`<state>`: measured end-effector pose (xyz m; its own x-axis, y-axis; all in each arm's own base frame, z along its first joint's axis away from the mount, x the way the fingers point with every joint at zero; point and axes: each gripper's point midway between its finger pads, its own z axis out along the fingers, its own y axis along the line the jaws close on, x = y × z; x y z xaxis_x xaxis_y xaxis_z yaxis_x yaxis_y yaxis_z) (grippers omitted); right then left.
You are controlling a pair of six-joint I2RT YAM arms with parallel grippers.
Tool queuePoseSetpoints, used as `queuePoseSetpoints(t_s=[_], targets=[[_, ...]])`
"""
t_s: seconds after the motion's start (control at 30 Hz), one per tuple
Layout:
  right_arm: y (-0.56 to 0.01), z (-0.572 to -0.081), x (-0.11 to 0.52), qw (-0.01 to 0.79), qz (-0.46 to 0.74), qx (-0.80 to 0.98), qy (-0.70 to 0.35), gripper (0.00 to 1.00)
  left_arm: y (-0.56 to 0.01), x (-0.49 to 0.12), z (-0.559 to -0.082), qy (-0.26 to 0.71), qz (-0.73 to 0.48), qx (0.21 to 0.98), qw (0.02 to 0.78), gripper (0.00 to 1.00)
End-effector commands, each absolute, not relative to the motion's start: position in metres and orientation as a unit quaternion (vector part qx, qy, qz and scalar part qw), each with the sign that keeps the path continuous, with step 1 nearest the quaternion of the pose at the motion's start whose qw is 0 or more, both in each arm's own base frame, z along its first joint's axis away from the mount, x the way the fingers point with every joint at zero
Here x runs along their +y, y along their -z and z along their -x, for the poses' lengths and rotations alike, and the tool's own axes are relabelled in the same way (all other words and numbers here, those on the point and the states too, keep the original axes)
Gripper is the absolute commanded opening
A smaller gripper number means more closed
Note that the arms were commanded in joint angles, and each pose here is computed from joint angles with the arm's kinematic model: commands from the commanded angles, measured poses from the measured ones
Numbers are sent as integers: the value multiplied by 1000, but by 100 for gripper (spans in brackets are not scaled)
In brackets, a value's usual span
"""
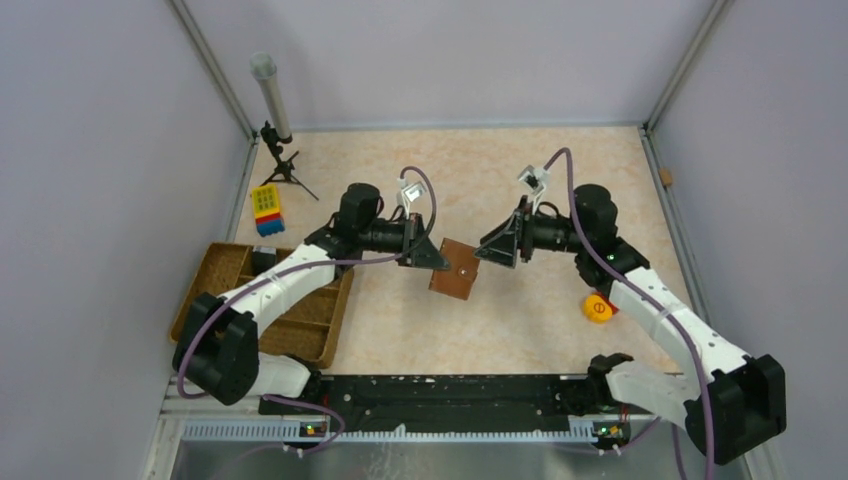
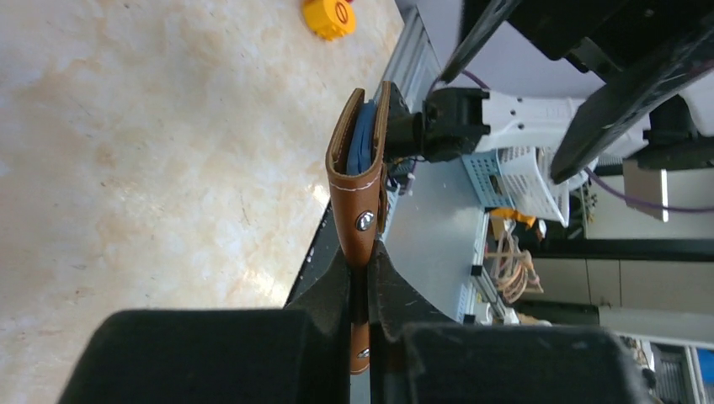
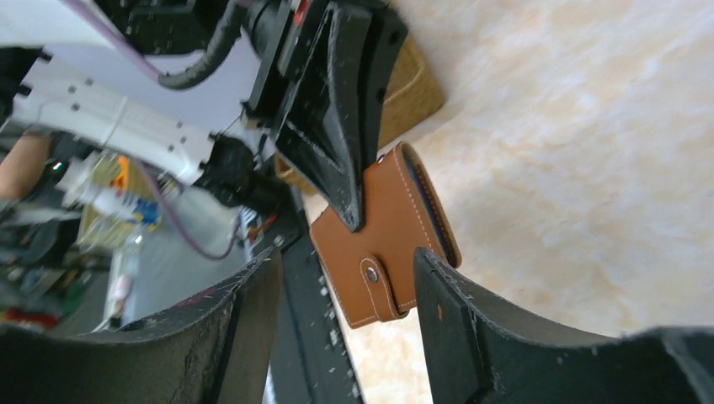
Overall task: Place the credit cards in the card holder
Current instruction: Pick up the card holder from the center of the board, then open the card holder at the center of the board.
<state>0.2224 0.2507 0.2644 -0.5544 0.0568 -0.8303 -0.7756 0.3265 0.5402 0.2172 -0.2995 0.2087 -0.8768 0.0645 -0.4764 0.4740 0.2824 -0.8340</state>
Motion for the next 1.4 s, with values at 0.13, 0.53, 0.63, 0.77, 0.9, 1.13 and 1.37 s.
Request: queuePoseSetpoints(t_s=[0.13, 0.53, 0.63, 0.77, 0.9, 1.13, 1.37], targets=[[-244, -174, 277, 282, 345, 705, -552, 57, -240, -294, -179, 621, -267, 721, 152, 0], [-226, -156, 292, 244, 383, 707, -542, 59, -269, -289, -158, 659, -291, 680, 139, 0], [-225, -147, 298, 230, 401, 698, -547, 59, -274, -288, -156, 661, -296, 675, 142, 0], [-232, -136, 302, 216, 413, 675, -572, 56, -274, -284, -163, 654, -289, 681, 157, 0], [-244, -123, 307, 206, 426, 643, -602, 49, -265, -278, -178, 644, -270, 695, 170, 0], [-247, -111, 313, 193, 439, 630, -611, 27, -252, -269, -196, 627, -248, 717, 178, 0], [-247, -103, 320, 182, 451, 621, -615, 21, -246, -267, -203, 622, -233, 726, 179, 0]])
